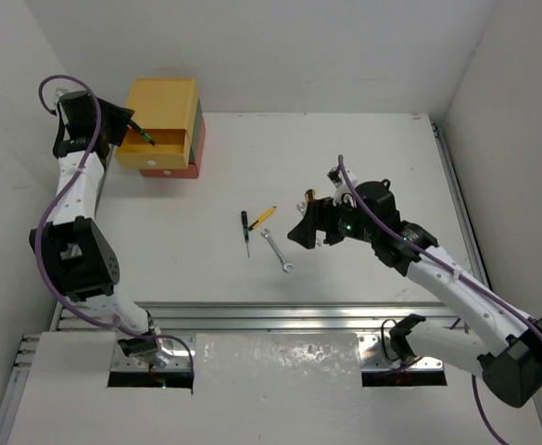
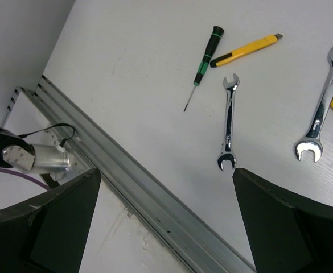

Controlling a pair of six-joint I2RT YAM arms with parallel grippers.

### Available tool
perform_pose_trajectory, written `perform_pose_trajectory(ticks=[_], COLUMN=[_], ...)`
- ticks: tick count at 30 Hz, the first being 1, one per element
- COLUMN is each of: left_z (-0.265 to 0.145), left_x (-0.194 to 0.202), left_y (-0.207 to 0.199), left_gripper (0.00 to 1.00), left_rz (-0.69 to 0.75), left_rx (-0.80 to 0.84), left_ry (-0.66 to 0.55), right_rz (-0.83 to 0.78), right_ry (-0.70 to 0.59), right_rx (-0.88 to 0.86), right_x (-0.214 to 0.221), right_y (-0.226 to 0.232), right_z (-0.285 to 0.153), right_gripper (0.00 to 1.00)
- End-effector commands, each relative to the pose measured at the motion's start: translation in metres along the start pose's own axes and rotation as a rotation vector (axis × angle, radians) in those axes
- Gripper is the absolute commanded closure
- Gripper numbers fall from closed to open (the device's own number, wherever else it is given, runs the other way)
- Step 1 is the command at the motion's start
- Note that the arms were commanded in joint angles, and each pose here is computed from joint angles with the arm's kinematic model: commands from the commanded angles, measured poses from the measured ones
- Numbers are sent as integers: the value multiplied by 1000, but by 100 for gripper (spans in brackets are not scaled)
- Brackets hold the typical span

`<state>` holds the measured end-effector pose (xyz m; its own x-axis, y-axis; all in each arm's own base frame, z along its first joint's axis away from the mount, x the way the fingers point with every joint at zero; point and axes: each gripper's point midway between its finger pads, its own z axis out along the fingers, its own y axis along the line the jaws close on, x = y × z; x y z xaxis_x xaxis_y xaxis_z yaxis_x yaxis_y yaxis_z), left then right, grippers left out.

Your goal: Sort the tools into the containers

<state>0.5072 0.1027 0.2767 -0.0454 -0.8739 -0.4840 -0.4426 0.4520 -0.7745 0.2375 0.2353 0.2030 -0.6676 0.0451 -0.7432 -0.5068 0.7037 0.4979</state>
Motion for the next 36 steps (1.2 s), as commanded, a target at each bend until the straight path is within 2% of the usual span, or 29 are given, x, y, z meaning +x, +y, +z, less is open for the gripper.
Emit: perform_pose_trajectory(ticks=[1, 2, 4, 7, 8, 9, 11, 12, 15, 16, 17, 18, 23, 27, 30, 35, 36], left_z=[-16, -29, -52, -85, -95, -104, -134, -158, -179, -203, -203, -220, -223, -209, -203, -209, -208], left_x=[-11, -15, -19, -26, -27, -29, -27, -27, -12, -11, -2, -1, 18, 32, 39, 42, 44], left_y=[-33, -44, -52, -70, -73, -76, -85, -92, -75, -79, -66, -68, -39, -25, -22, -23, -20], left_gripper=[54, 44, 33, 28, 28, 26, 13, 10, 9, 8, 8, 7, 6, 6, 6, 6, 6], left_rz=[0, 7, 10, 34, 58, 74, 134, 162, 244, 269, 301, 324, 396, 412, 421, 431, 433], left_rx=[120, 158, 196, 254, 265, 277, 329, 363, 358, 393, 386, 414, 377, 370, 367, 390, 387], left_ry=[-15, -34, -59, -94, -99, -109, -120, -138, -127, -156, -150, -172, -147, -99, -52, -57, -50], right_rz=[-33, -30, -17, -8, 1, -20, -38, -62, -85, -99, -110, -135, -193, -209, -218, -228, -227], right_ry=[28, 57, 144, 172, 232, 194, 263, 235, 286, 294, 306, 316, 327, 316, 339, 372, 377], right_rx=[10, 22, 90, 186, 237, 292, 341, 350, 416, 428, 439, 452, 559, 541, 549, 541, 538], right_x=[-2, 1, 8, 3, 17, 1, 19, 6, 13, 16, 20, 22, 24, 18, 25, 45, 48], right_y=[-5, -8, -20, -27, -37, -37, -39, -30, -37, -35, -37, -37, -60, -59, -65, -75, -76], right_z=[12, 17, 36, 58, 72, 81, 107, 118, 157, 167, 176, 195, 235, 261, 274, 283, 284], right_gripper=[1, 1, 1, 1, 1, 1, 2, 5, 18, 22, 33, 36, 45, 52, 56, 63, 72])
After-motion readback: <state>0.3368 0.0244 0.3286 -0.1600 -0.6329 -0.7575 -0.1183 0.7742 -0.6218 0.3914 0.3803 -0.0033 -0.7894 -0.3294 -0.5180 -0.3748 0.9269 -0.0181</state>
